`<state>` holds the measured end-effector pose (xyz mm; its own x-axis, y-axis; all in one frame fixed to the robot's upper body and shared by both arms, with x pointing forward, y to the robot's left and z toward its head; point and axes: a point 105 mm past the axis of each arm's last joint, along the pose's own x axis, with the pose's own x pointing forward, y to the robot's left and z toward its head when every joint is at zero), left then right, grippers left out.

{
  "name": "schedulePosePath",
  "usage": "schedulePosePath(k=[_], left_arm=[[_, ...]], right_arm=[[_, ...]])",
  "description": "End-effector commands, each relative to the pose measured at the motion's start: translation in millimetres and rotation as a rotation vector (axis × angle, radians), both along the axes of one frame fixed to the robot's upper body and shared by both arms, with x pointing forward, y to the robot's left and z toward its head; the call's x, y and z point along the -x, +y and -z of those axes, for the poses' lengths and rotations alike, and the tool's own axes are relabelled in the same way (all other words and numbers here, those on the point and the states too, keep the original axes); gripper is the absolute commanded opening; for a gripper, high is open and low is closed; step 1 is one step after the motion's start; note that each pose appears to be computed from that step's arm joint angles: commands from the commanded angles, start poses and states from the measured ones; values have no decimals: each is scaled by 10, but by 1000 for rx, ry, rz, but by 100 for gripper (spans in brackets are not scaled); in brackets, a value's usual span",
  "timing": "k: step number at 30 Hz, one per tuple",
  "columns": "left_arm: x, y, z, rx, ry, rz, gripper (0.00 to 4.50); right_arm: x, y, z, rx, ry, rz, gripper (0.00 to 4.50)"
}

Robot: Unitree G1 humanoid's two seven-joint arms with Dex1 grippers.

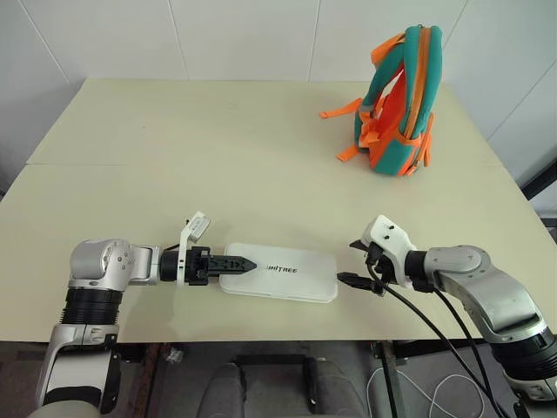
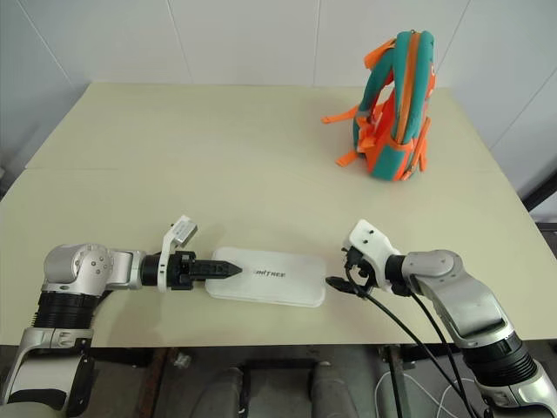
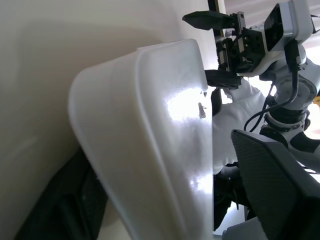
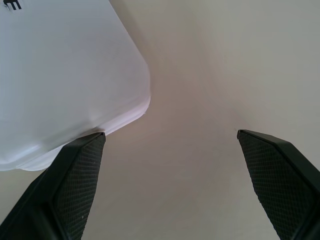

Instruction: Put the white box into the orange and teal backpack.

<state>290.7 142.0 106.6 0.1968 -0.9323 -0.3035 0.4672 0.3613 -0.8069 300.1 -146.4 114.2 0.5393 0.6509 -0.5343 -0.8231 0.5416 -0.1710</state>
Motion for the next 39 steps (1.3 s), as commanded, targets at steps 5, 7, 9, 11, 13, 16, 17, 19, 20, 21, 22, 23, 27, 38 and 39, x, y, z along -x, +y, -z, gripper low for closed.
schedulePosePath(k=[5,7,9,11,13,16,17,19,20,21,22,23,27,38,39], left_arm=[[52,92,71,-41,27,5,173],[56,102,70,-54,19,13,150],[54,114,73,-66,11,16,136],[50,151,106,-115,-1,20,132],[55,172,129,-142,-6,25,132],[66,211,170,-189,-18,30,132],[65,212,164,-189,-24,28,132],[60,203,141,-178,-32,24,132],[52,194,122,-168,-38,19,132],[35,166,66,-139,-51,7,132],[17,141,15,-112,-63,-5,132],[1,122,-33,-89,-73,-17,132],[-59,22,-267,36,-118,-57,130],[-84,-154,-459,174,-150,-145,127],[-83,-159,-462,178,-152,-153,127]], right_arm=[[3,-35,-104,9,-42,-5,450],[-11,-44,-118,7,-49,2,450],[-27,-56,-138,2,-58,10,450],[-109,-126,-222,-15,-96,58,450],[-164,-178,-277,-31,-119,95,450],[-383,-392,-505,-81,-213,250,450],[-471,-491,-587,-95,-247,321,450],[-588,-618,-693,-113,-293,415,450],[-642,-662,-745,-129,-310,457,450],[-726,-727,-854,-173,-344,522,450],[-791,-768,-943,-216,-366,569,450],[-841,-793,-1009,-253,-378,603,450],[-1040,-876,-1183,-315,-447,705,450],[-1537,-1041,-1440,-444,-585,899,450],[-1567,-1024,-1450,-458,-588,898,450]])
